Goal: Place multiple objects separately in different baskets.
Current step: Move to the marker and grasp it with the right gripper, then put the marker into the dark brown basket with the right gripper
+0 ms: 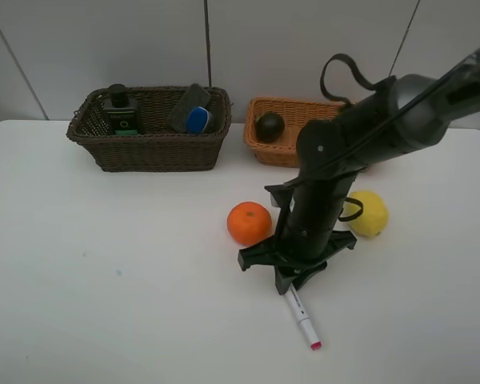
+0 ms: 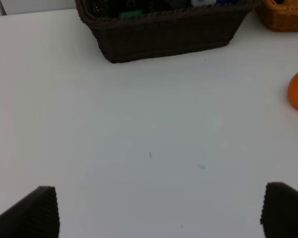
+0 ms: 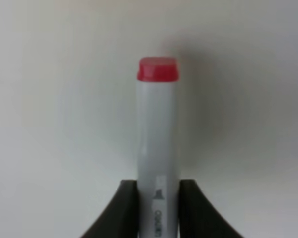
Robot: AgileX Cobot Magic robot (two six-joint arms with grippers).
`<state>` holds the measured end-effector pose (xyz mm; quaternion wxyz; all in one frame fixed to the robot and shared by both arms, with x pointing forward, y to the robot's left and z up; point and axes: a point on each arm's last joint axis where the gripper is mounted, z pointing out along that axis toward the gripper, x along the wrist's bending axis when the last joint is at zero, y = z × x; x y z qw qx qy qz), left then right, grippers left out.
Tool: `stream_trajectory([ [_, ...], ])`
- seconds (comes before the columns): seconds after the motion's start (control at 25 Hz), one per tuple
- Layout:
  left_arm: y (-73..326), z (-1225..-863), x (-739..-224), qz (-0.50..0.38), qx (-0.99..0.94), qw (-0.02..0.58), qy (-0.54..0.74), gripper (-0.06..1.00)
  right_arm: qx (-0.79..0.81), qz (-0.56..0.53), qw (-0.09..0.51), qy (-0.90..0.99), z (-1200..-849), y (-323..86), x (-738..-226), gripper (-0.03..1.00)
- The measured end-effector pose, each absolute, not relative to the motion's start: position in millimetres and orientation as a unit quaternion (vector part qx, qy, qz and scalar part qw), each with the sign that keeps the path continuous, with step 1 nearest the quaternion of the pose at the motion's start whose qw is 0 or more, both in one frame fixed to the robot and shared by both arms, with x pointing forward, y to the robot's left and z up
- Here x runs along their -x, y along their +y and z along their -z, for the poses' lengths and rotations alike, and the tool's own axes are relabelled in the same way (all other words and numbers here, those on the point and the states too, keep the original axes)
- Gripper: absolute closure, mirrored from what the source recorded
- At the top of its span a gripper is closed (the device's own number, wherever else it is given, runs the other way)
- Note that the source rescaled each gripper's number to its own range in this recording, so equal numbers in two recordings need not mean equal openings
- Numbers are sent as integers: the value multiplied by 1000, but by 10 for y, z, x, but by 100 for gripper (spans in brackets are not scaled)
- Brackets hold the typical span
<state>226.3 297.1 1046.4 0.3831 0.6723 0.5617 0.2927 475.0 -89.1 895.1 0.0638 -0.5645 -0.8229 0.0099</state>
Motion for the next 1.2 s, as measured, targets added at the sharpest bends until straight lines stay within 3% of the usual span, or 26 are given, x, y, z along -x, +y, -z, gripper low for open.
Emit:
stream_trajectory([
  [0.32, 2971, -10464, -2263, -293, -672, 383, 562, -6, 532, 127, -46, -836, -10153, -1067, -4716, 97],
  [0.56, 2971, -10464, -2263, -293, -672, 383, 562, -6, 454, 389, -164, -785, -10808, -714, -5177, 97],
  [0.68, 2971, -10464, -2263, -293, -672, 383, 562, -6, 404, 528, -208, -718, -10969, -487, -5415, 97],
  [0.92, 2971, -10464, -2263, -293, -672, 383, 562, -6, 299, 730, -259, -557, -10773, -144, -5750, 97],
  [1.2, 2971, -10464, -2263, -293, -672, 383, 562, -6, 359, 720, -248, -540, -9867, 82, -6151, 97],
])
